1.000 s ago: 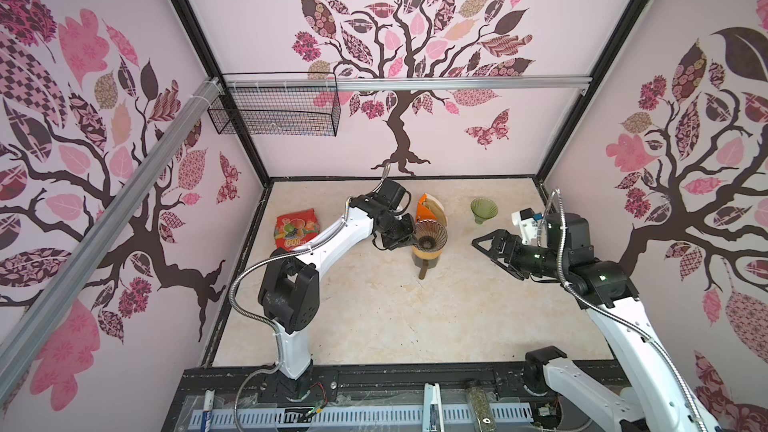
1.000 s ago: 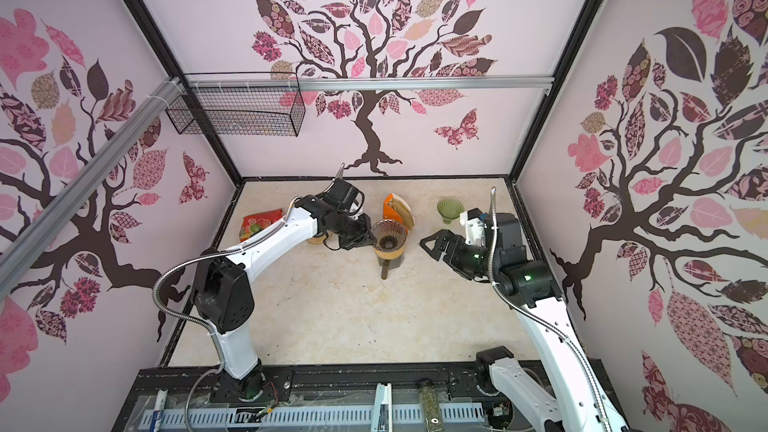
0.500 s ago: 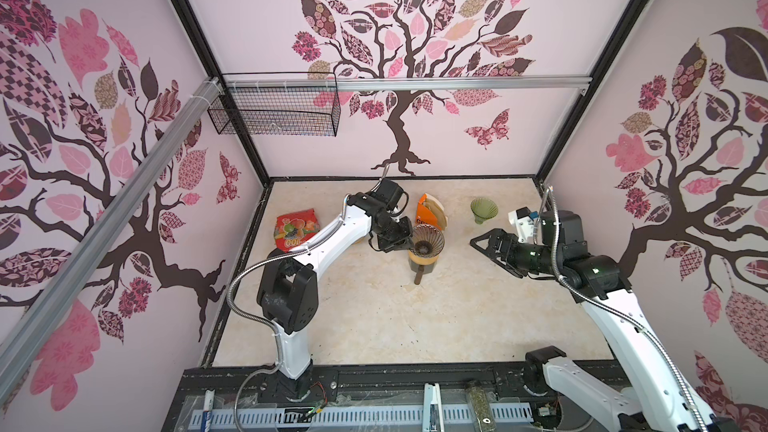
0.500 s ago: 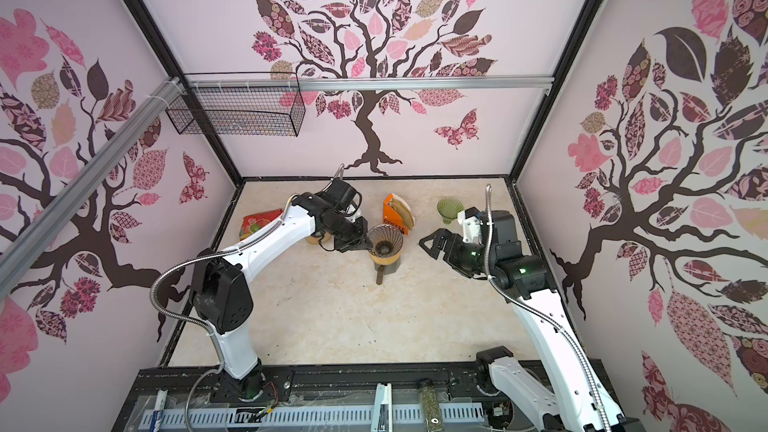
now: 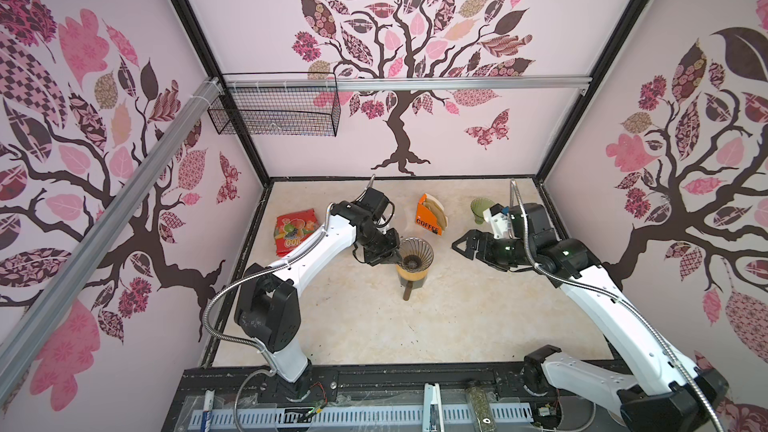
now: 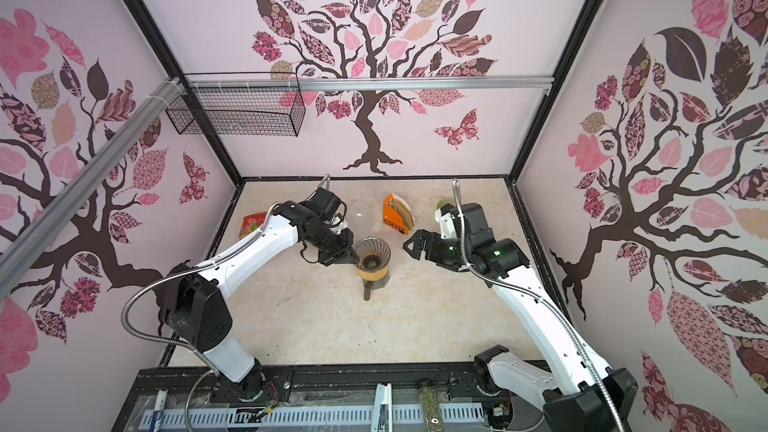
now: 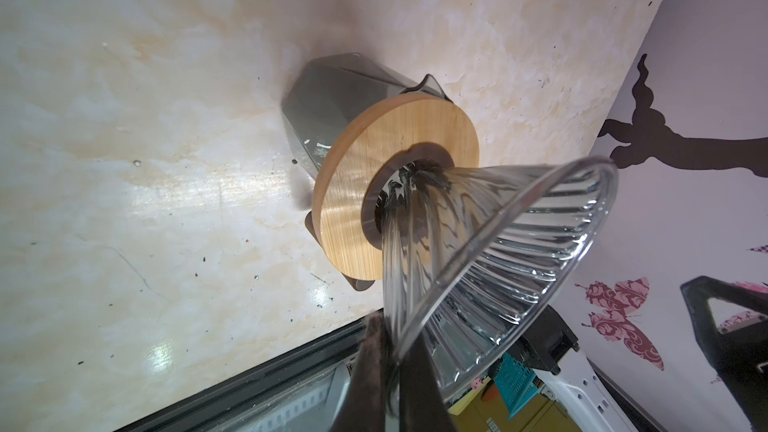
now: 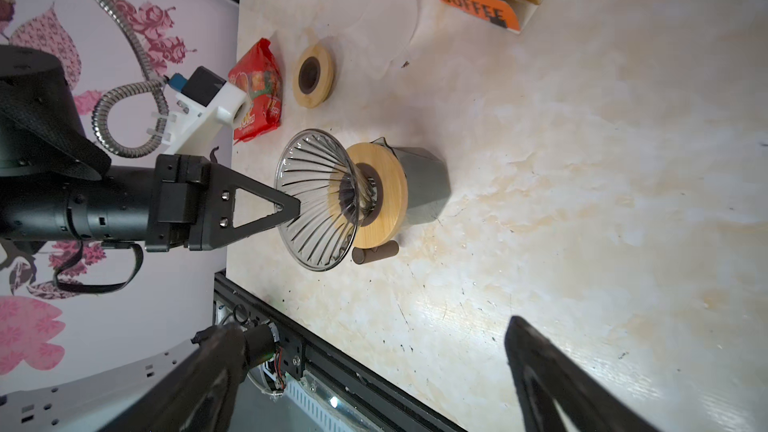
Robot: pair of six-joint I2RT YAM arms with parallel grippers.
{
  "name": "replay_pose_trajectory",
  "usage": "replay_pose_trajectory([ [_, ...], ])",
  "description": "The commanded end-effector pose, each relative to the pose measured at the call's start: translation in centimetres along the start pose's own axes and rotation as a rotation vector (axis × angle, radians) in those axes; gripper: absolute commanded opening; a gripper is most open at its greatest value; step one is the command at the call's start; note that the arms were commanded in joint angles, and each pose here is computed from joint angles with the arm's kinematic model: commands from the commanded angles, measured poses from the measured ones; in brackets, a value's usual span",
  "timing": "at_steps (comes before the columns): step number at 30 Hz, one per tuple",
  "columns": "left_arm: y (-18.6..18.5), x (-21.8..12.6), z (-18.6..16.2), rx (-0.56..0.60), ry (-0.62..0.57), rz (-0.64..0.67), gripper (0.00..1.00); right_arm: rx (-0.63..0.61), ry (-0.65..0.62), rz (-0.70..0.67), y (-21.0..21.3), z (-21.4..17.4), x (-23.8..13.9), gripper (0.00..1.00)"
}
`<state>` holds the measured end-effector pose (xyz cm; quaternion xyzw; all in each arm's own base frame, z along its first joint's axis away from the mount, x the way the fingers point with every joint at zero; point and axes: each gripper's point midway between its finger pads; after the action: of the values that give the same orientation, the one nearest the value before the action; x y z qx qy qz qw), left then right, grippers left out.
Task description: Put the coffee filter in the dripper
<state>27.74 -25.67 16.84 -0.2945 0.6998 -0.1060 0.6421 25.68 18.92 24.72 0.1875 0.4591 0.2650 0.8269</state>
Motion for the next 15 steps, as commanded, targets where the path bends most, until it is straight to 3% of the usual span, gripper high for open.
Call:
replay_pose_trajectory([
  [1, 1.9, -0.3, -1.2, -0.021, 0.027, 0.036, 0.0, -0.116, -0.006, 0.002, 2.2, 0.9, 1.6, 0.98],
  [9, 2.6, -0.3, -1.2, -0.036, 0.01, 0.029, 0.0, -0.163, 0.084, -0.008, 1.8, 0.9, 6.9, 0.87],
  [15, 2.7, -0.9, -1.4, -0.041, 0.004, 0.012, 0.0, -0.176, 0.109, 0.015, 2.0, 1.1, 8.9, 0.63],
])
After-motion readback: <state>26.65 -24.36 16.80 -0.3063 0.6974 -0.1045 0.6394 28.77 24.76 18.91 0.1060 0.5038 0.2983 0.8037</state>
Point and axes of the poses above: each gripper's point midway between its finger pads, its own x axis out along the fingers, its own y axis along the line the jaws close on, z = x × y, and after that the axes turned 9 degrees about -x, right-handed
